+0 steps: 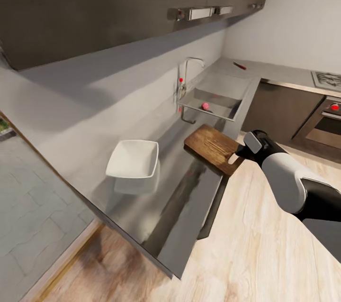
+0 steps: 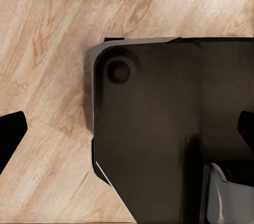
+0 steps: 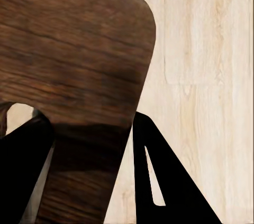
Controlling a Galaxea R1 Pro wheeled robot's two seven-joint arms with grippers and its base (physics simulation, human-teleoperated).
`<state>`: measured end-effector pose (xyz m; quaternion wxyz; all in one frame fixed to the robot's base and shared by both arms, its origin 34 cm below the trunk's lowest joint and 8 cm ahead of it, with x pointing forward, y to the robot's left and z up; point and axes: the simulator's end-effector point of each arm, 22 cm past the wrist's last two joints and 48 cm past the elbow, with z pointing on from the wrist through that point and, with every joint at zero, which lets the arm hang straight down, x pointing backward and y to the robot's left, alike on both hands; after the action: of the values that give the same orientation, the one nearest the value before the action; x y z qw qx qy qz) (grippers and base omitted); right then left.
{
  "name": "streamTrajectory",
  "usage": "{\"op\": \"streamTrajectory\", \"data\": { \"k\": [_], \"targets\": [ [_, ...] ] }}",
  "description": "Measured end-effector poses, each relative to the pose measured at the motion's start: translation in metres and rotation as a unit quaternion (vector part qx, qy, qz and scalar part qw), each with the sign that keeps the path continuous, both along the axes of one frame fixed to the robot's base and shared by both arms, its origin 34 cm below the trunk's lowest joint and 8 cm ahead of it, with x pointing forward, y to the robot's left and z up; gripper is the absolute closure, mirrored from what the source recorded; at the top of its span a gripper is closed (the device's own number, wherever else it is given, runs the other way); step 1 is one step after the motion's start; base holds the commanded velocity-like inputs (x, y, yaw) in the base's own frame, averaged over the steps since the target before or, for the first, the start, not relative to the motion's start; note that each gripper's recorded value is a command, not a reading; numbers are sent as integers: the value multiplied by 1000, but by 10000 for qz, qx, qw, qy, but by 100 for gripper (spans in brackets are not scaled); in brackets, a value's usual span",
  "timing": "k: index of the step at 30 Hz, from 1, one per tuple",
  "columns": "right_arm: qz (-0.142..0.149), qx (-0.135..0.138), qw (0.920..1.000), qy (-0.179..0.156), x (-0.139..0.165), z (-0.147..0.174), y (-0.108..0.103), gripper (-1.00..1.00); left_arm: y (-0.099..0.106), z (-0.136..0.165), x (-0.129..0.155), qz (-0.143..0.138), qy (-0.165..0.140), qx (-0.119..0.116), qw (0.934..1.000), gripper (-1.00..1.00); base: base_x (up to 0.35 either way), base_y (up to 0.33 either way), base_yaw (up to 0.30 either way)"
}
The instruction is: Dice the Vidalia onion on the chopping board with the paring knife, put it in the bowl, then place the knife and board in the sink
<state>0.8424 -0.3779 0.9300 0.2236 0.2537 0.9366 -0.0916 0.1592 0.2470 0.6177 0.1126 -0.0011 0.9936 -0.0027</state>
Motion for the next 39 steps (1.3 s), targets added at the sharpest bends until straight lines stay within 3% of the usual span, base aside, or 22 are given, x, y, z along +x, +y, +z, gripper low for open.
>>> {"op": "streamTrajectory", "data": {
  "k": [19,39],
  "targets": [
    [1,32,10000,-76,1,10,2,100,0,1,6,0,-74,-2,10000,-100,-173,-278,220],
    [19,50,9999,-92,-1,16,5,100,0,2,11,0,-146,3,9999,-100,-5,-314,223]
  ]
}}
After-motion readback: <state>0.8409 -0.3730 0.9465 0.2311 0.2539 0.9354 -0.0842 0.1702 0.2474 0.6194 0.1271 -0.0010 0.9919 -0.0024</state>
